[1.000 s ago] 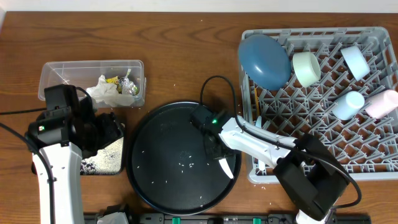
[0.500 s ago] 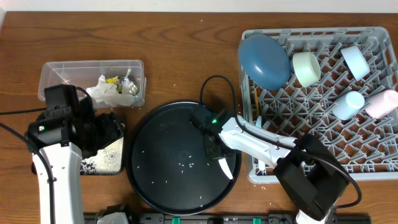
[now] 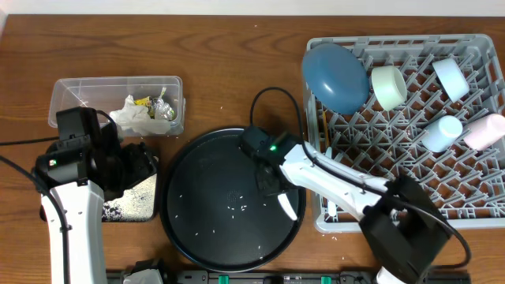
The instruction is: Sort waste into correct bins and load items into the dishwasher rack
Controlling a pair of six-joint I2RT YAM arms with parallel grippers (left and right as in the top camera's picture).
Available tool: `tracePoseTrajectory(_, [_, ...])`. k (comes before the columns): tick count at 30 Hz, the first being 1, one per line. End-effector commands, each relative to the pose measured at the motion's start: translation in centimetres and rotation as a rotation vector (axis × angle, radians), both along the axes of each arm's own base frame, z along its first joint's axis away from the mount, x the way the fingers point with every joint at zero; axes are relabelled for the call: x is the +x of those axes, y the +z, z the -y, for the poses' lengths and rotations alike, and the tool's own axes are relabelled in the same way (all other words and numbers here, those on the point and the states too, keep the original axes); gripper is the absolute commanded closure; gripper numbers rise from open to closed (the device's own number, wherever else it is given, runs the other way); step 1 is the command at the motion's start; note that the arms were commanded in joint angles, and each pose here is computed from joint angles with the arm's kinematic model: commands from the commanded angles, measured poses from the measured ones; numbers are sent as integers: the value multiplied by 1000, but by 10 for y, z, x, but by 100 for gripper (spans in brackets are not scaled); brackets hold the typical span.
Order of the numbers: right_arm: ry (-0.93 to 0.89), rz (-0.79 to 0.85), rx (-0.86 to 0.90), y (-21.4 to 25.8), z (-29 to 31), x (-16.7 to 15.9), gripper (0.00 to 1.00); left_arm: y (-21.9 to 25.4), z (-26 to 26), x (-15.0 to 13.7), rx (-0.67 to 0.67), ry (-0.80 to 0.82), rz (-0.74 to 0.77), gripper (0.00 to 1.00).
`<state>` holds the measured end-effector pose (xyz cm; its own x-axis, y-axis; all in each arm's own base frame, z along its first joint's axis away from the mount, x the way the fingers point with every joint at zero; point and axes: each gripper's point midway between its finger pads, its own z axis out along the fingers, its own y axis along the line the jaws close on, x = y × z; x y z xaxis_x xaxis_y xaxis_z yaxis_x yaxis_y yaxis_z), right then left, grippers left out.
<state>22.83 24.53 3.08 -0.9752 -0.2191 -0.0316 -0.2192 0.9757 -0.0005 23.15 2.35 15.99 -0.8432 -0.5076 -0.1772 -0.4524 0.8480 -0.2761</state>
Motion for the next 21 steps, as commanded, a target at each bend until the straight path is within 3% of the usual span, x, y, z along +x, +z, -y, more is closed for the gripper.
tracePoseTrajectory(1, [20,61,41,22,-5,9,99,-3,-3,-1,8,13,-13,28])
tracePoseTrajectory(5, [21,75,27,22,-3,11,97,-3,-3,-1,8,13,-13,28])
tracePoseTrajectory(11, [45,152,-11,21,1,27,57,-3,-3,-1,8,13,-13,28])
tracePoseTrajectory(21, [125,148,-24,-20,-12,40,43,-3,-3,-1,8,13,-14,28])
